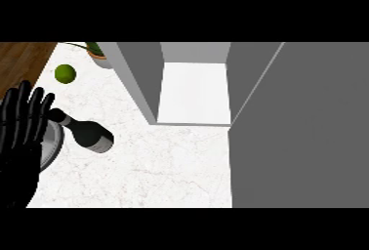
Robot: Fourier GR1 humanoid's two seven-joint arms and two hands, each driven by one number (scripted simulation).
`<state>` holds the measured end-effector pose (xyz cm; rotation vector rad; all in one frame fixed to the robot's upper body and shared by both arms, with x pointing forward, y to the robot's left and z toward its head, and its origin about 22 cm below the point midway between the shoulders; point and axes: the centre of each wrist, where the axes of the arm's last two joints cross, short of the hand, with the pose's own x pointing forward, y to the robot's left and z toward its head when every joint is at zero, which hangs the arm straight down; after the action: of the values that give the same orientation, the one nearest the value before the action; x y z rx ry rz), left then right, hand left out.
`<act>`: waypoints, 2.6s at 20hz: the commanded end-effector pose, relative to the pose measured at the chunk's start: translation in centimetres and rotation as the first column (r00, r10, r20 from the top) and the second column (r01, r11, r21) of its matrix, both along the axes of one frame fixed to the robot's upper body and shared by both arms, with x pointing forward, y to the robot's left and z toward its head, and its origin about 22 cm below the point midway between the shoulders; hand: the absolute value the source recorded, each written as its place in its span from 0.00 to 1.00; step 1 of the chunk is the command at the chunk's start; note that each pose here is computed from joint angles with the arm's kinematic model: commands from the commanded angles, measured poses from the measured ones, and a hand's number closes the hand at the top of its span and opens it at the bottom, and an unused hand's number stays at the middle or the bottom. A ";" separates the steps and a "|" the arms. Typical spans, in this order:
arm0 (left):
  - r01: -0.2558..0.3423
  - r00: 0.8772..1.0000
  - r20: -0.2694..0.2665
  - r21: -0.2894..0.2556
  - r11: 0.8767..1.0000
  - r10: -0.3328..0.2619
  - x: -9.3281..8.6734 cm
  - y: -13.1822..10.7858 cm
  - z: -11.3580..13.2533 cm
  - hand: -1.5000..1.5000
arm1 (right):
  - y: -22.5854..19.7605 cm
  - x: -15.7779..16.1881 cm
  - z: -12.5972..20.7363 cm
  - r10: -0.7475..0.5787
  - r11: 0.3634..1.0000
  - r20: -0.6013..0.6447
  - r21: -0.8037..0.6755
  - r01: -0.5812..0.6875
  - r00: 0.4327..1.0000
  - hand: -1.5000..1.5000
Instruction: Pick up the wine, place it into the cabinet and close the cabinet
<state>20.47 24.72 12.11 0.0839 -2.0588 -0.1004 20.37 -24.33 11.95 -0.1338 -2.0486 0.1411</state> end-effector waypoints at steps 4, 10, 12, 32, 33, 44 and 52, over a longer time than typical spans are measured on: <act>-0.204 0.979 0.008 0.017 0.979 0.204 1.1 -1.9 -0.8 0.00 | 0.3 -2.2 0.8 0.092 0.995 0.008 0.050 -0.092 0.996 0.00; -0.201 0.975 -0.149 -0.259 0.945 0.167 3.0 -5.5 -1.7 0.00 | -0.1 -4.6 1.3 0.353 0.935 -0.114 0.081 -0.346 0.929 0.00; -0.181 0.979 -0.144 -0.267 0.946 0.147 3.0 -7.2 -0.4 0.00 | 0.1 -5.7 3.1 0.357 0.933 -0.117 0.085 -0.349 0.927 0.00; -0.247 0.968 -0.135 -0.336 0.909 0.213 3.1 -11.5 5.2 0.00 | 2.1 -6.4 7.0 0.336 0.941 -0.107 0.081 -0.328 0.936 0.00; -0.257 0.964 -0.151 -0.323 0.911 0.219 1.3 -11.5 4.0 0.00 | 1.0 -5.5 6.7 0.333 0.942 -0.093 0.082 -0.326 0.938 0.00; -0.379 0.924 -0.170 -0.287 0.880 0.342 0.1 -8.0 4.2 0.00 | 2.3 -8.6 9.1 0.334 0.940 -0.099 0.106 -0.324 0.937 0.00; -0.412 0.910 -0.175 -0.285 0.865 0.376 -1.6 -3.0 5.4 0.00 | 0.9 -7.9 9.2 0.313 0.949 -0.096 0.080 -0.306 0.945 0.00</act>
<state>19.64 19.38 17.01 0.2727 -1.8821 0.4596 15.74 -22.46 19.01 0.1890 -1.8975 0.2733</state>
